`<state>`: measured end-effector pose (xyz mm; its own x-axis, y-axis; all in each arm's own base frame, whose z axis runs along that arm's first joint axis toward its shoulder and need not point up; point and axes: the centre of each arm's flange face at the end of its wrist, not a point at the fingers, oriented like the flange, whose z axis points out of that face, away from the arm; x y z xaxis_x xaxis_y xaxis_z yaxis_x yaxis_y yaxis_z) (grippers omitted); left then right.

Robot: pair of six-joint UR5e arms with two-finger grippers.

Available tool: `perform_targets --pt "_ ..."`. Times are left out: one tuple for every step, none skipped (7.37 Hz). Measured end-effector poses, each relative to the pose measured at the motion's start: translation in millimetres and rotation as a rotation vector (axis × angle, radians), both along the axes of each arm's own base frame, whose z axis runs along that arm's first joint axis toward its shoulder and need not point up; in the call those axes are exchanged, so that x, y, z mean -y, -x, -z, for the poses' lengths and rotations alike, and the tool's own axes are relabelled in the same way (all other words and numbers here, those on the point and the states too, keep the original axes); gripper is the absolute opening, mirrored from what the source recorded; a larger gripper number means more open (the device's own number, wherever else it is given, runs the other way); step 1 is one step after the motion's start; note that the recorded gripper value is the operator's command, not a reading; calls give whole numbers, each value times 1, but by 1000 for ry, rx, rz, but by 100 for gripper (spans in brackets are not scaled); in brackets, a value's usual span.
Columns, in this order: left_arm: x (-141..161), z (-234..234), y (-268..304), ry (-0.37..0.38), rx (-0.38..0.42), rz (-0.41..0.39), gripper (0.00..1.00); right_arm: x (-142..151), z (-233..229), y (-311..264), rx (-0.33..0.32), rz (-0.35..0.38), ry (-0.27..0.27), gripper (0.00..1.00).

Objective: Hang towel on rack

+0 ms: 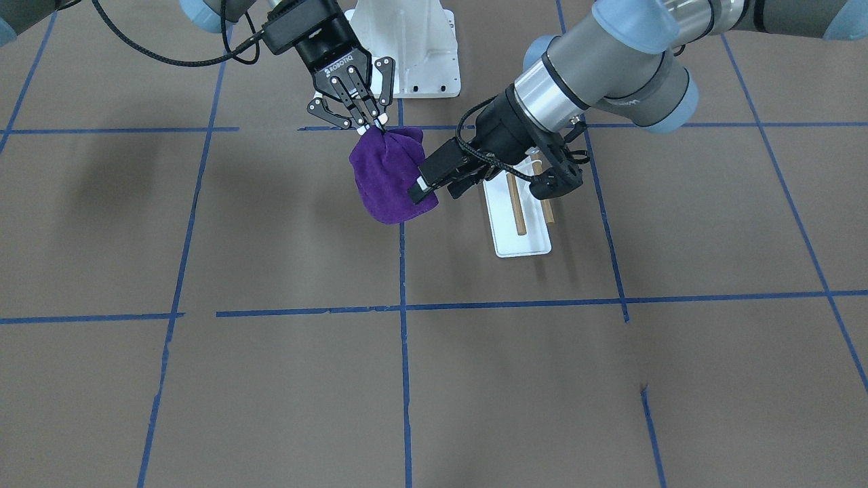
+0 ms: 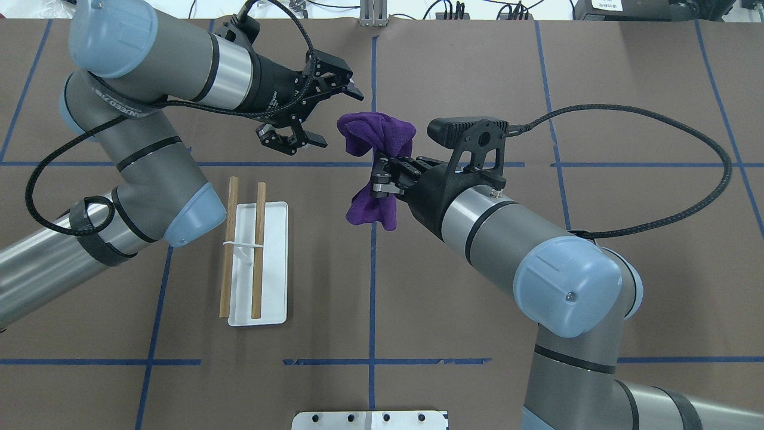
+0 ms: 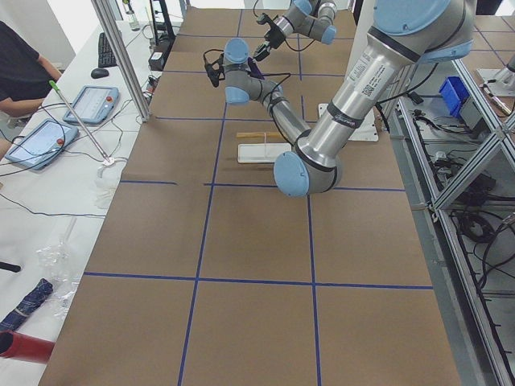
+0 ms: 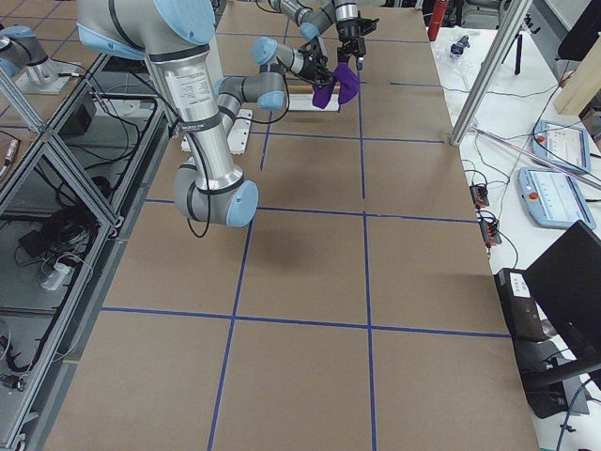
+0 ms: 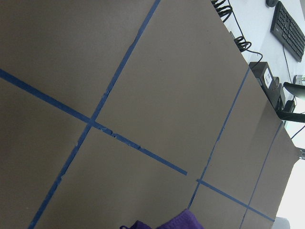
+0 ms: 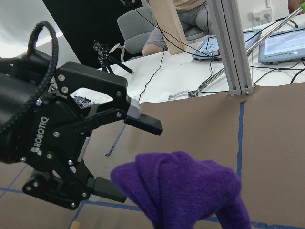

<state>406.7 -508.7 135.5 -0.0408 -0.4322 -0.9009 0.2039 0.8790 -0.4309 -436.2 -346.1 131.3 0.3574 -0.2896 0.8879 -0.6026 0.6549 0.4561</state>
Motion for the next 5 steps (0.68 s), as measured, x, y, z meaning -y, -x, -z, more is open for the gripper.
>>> perform_targets --pt "-4 6 -5 -3 -6 -10 92 0 1 0 1 1 -1 0" --pt "-6 12 -10 -6 -11 -17 80 0 1 -1 2 0 -2 0" --pt "-6 18 -13 -10 -16 -20 43 -2 3 -3 7 -3 -4 0" --pt "-5 22 -14 -13 -18 -21 12 -4 4 -6 13 -4 -6 0" --pt "-5 23 -15 -18 -18 -23 0 -5 4 -6 14 -4 -7 0"
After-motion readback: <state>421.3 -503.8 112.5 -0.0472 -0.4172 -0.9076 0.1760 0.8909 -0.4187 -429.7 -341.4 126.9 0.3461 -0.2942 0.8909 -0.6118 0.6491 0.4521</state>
